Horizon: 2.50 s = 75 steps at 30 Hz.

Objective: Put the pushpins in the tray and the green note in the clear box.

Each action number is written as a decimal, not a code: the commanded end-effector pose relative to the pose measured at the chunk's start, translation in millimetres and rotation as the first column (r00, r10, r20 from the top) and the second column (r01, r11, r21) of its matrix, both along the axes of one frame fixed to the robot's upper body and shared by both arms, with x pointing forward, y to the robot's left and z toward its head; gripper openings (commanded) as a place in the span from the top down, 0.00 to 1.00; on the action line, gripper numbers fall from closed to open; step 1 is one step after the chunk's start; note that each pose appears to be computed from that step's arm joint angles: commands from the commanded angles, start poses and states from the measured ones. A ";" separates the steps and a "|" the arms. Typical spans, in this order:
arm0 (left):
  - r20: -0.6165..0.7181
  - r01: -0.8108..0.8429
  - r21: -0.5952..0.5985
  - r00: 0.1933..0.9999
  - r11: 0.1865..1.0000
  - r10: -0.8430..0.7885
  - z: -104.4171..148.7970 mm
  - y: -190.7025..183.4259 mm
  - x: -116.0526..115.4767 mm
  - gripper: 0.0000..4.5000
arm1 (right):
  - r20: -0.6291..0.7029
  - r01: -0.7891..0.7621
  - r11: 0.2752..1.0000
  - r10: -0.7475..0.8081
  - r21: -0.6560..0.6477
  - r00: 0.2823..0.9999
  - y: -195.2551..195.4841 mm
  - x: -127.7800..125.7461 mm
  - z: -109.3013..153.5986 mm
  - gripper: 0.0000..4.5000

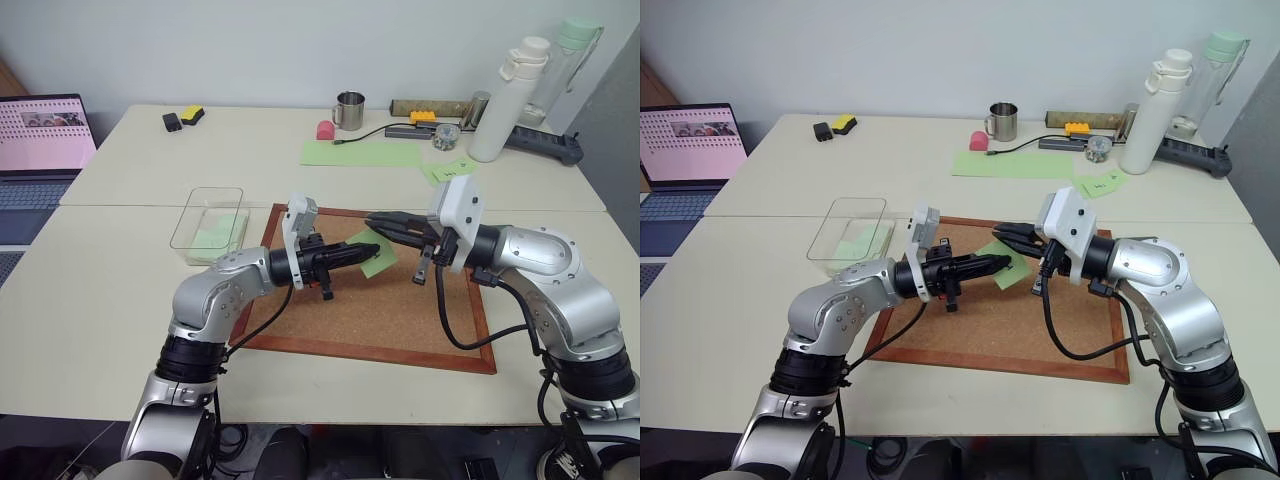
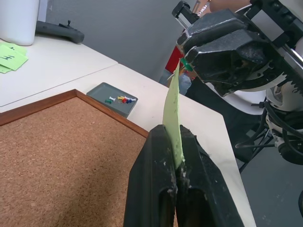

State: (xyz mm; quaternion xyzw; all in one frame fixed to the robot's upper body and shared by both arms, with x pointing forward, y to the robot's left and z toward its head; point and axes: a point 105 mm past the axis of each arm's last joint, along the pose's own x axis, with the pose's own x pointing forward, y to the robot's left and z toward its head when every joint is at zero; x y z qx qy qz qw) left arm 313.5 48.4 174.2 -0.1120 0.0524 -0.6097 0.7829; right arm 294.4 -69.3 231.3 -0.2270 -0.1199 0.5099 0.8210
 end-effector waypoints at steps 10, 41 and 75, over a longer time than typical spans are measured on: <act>0.050 -0.086 -0.014 0.995 0.996 0.087 6.4 1.3 13.4 0.99 | 0.014 0.150 0.987 -0.151 0.060 0.988 -25.9 1.3 6.8 1.00; 0.533 0.049 0.249 0.827 0.967 -0.179 16.3 -56.5 -18.7 1.00 | -0.508 0.832 0.548 -0.695 0.082 0.508 -225.2 91.6 -90.5 0.52; 0.447 -0.970 0.154 0.237 0.187 0.863 19.6 206.5 76.5 1.00 | -0.345 0.015 0.966 0.077 0.257 0.936 -4.2 -12.6 9.1 0.52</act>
